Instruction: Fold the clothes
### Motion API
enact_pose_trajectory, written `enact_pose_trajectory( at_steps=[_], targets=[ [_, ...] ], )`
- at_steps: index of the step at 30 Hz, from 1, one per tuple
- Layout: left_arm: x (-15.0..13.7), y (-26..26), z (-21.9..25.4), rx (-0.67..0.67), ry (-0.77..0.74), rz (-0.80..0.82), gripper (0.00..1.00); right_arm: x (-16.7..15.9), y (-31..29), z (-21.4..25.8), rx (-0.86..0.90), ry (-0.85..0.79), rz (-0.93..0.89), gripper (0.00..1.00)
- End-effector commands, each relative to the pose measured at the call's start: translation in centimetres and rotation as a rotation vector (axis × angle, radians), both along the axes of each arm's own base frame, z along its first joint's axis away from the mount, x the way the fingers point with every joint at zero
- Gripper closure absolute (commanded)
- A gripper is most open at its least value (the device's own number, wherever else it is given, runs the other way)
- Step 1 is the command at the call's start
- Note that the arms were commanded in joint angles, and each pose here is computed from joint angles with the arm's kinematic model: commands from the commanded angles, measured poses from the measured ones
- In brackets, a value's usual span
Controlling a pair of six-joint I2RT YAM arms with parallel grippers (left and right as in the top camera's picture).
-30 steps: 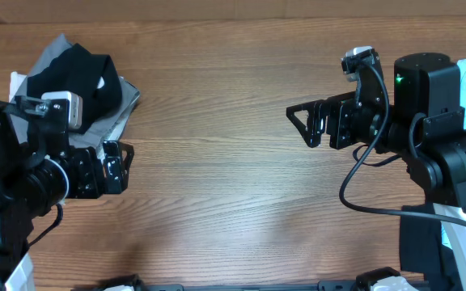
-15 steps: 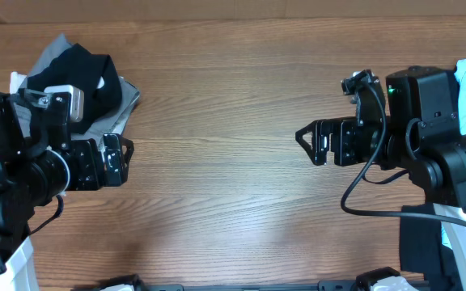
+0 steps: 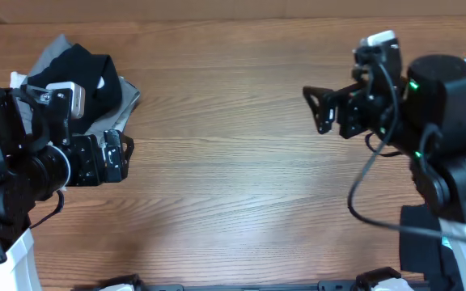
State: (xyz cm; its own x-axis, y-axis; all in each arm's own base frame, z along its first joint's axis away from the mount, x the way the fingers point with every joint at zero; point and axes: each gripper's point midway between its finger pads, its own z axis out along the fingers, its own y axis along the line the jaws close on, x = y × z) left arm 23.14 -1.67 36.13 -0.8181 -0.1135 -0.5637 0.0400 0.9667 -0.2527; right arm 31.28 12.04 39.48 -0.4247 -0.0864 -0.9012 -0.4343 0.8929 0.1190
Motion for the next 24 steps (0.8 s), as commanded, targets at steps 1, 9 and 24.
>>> enact_pose_trajectory(
  at_steps=[1,9,24],
  targets=[
    [0.1,0.0,0.1,-0.004,-0.001,0.007,0.00,-1.6,-2.1,1.9,-0.030,-0.151,-0.042,0.00],
    [0.1,0.0,0.1,-0.004,-0.001,0.007,0.00,-3.9,-6.5,-5.3,-0.029,-0.183,-0.174,0.00],
    [0.1,0.0,0.1,-0.004,-0.001,0.007,0.00,-8.1,-6.3,-19.3,0.005,-0.291,-0.145,0.00]
  ],
)
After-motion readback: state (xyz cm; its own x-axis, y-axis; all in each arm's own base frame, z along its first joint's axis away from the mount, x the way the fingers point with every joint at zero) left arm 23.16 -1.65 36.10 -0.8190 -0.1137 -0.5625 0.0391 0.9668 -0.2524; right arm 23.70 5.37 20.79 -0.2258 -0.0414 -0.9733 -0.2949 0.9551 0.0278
